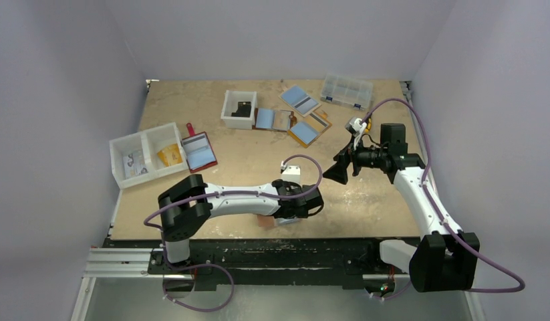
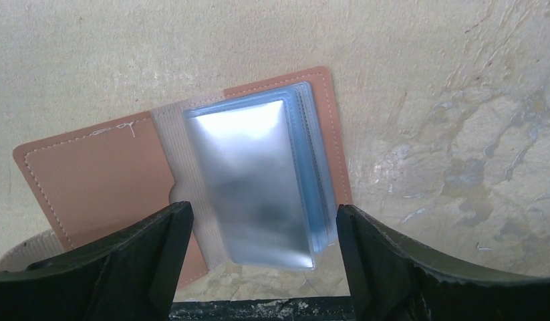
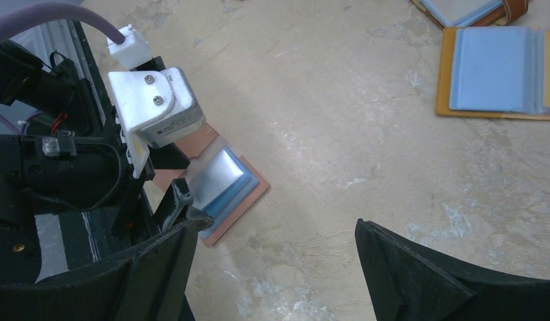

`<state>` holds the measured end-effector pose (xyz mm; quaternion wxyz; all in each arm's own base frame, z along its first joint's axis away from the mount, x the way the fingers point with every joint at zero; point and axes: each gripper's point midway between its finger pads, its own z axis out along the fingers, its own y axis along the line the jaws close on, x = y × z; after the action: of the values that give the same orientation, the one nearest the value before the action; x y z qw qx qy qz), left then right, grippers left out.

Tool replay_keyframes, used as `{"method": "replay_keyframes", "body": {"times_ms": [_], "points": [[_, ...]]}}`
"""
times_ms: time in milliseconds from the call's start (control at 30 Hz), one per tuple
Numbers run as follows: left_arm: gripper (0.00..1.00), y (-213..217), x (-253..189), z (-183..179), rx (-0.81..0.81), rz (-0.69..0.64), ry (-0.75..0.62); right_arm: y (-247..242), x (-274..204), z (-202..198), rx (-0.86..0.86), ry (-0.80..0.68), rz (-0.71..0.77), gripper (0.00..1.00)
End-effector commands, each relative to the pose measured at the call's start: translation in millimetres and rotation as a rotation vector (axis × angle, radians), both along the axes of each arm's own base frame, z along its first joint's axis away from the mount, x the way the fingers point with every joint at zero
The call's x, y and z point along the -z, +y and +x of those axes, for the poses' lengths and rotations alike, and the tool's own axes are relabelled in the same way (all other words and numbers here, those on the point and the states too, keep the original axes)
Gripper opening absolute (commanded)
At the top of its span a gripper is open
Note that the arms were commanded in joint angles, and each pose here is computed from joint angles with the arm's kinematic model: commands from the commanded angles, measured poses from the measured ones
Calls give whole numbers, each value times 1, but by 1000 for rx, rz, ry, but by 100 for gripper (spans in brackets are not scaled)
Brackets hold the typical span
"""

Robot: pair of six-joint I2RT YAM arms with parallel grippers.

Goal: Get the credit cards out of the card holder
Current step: Open the card holder at the center of the board.

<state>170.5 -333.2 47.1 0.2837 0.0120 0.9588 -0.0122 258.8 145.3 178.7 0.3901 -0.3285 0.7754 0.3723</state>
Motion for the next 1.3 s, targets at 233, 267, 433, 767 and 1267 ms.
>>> {"method": "replay_keyframes", "body": {"times_ms": [233,267,433,767,1267], "points": [[78,4,3,3,-29,-18,11,0,-8,3,-5,-30,22,99],[76,5,4,2,-29,-15,15,0,-8,3,-5,-29,22,99],[74,9,10,1,-30,-4,28,1,-8,3,-7,-27,25,99],[78,2,19,-1,2,-26,65,1,-9,2,-11,-29,28,99],[61,21,17,-1,-34,-44,68,1,-9,2,-13,-27,30,99]]}}
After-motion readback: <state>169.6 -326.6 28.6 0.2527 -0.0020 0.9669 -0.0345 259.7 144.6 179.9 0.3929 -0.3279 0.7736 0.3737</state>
